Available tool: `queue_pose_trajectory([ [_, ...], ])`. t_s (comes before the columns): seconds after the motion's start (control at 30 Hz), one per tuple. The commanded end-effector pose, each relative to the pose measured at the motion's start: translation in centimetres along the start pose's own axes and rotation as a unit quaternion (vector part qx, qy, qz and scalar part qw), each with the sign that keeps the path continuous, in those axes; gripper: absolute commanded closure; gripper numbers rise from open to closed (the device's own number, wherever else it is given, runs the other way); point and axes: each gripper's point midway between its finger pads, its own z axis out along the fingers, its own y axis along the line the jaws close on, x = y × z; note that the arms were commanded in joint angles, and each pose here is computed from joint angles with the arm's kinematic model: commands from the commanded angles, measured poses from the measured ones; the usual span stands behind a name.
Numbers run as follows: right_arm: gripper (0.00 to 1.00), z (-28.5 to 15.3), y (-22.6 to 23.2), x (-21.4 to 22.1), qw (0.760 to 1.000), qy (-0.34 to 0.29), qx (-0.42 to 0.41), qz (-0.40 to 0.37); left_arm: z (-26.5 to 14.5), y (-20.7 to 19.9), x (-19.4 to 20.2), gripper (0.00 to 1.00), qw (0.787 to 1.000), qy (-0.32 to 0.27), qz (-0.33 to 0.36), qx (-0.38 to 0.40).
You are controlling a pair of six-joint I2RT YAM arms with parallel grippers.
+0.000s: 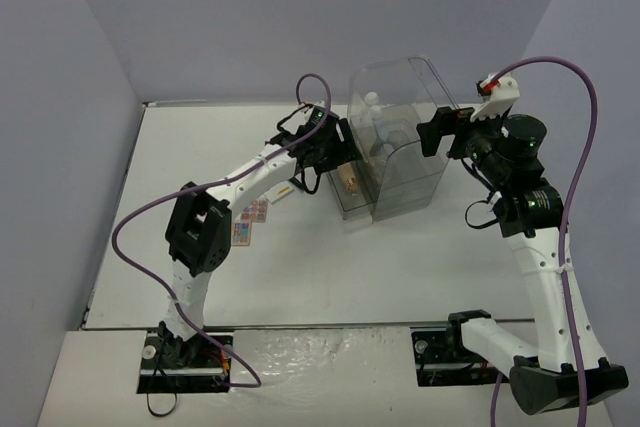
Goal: Organize the makeup
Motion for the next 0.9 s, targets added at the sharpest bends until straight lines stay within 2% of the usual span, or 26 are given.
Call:
queue_pose_trajectory([
  [0.0, 0.0, -0.2, 0.4, -2.3, 0.999, -0.041, -0.004, -0.011, -6.7, -4.0, -4.6, 0.33, 0.996, -0.076, 0.028, 0.05],
  [0.1, 0.0, -0.2, 0.5, -2.3, 0.999, -0.041, -0.005, -0.012, -8.7, -1.5, -4.9, 0.33, 0.994, -0.086, 0.066, 0.015],
  [0.23, 0.0, 0.0, 0.6, -2.0, 0.999, -0.036, -0.008, -0.012, -12.0, 5.1, -5.6, 0.33, 0.989, -0.099, 0.09, -0.063],
  [0.27, 0.0, 0.0, 0.6, -2.0, 0.999, -0.036, -0.008, -0.012, -13.1, 4.8, -5.8, 0.33, 0.989, -0.105, 0.09, -0.059],
  [0.37, 0.0, 0.1, 0.8, -2.0, 0.999, -0.036, -0.012, -0.012, -15.9, 13.7, -6.7, 0.33, 0.979, -0.099, 0.094, -0.153],
  [0.5, 0.0, 0.2, 0.8, -1.8, 0.999, -0.033, -0.013, -0.013, -17.4, 22.1, -4.8, 0.33, 0.967, -0.045, 0.088, -0.233],
  [0.7, 0.0, 0.2, 0.8, -1.1, 0.999, -0.027, -0.014, -0.011, -17.1, 29.9, -2.3, 0.34, 0.961, 0.014, 0.029, -0.275],
  [0.87, 0.0, 0.1, 0.9, -1.1, 0.999, -0.028, -0.014, -0.01, -15.7, 32.7, -1.1, 0.41, 0.96, 0.046, -0.005, -0.275],
])
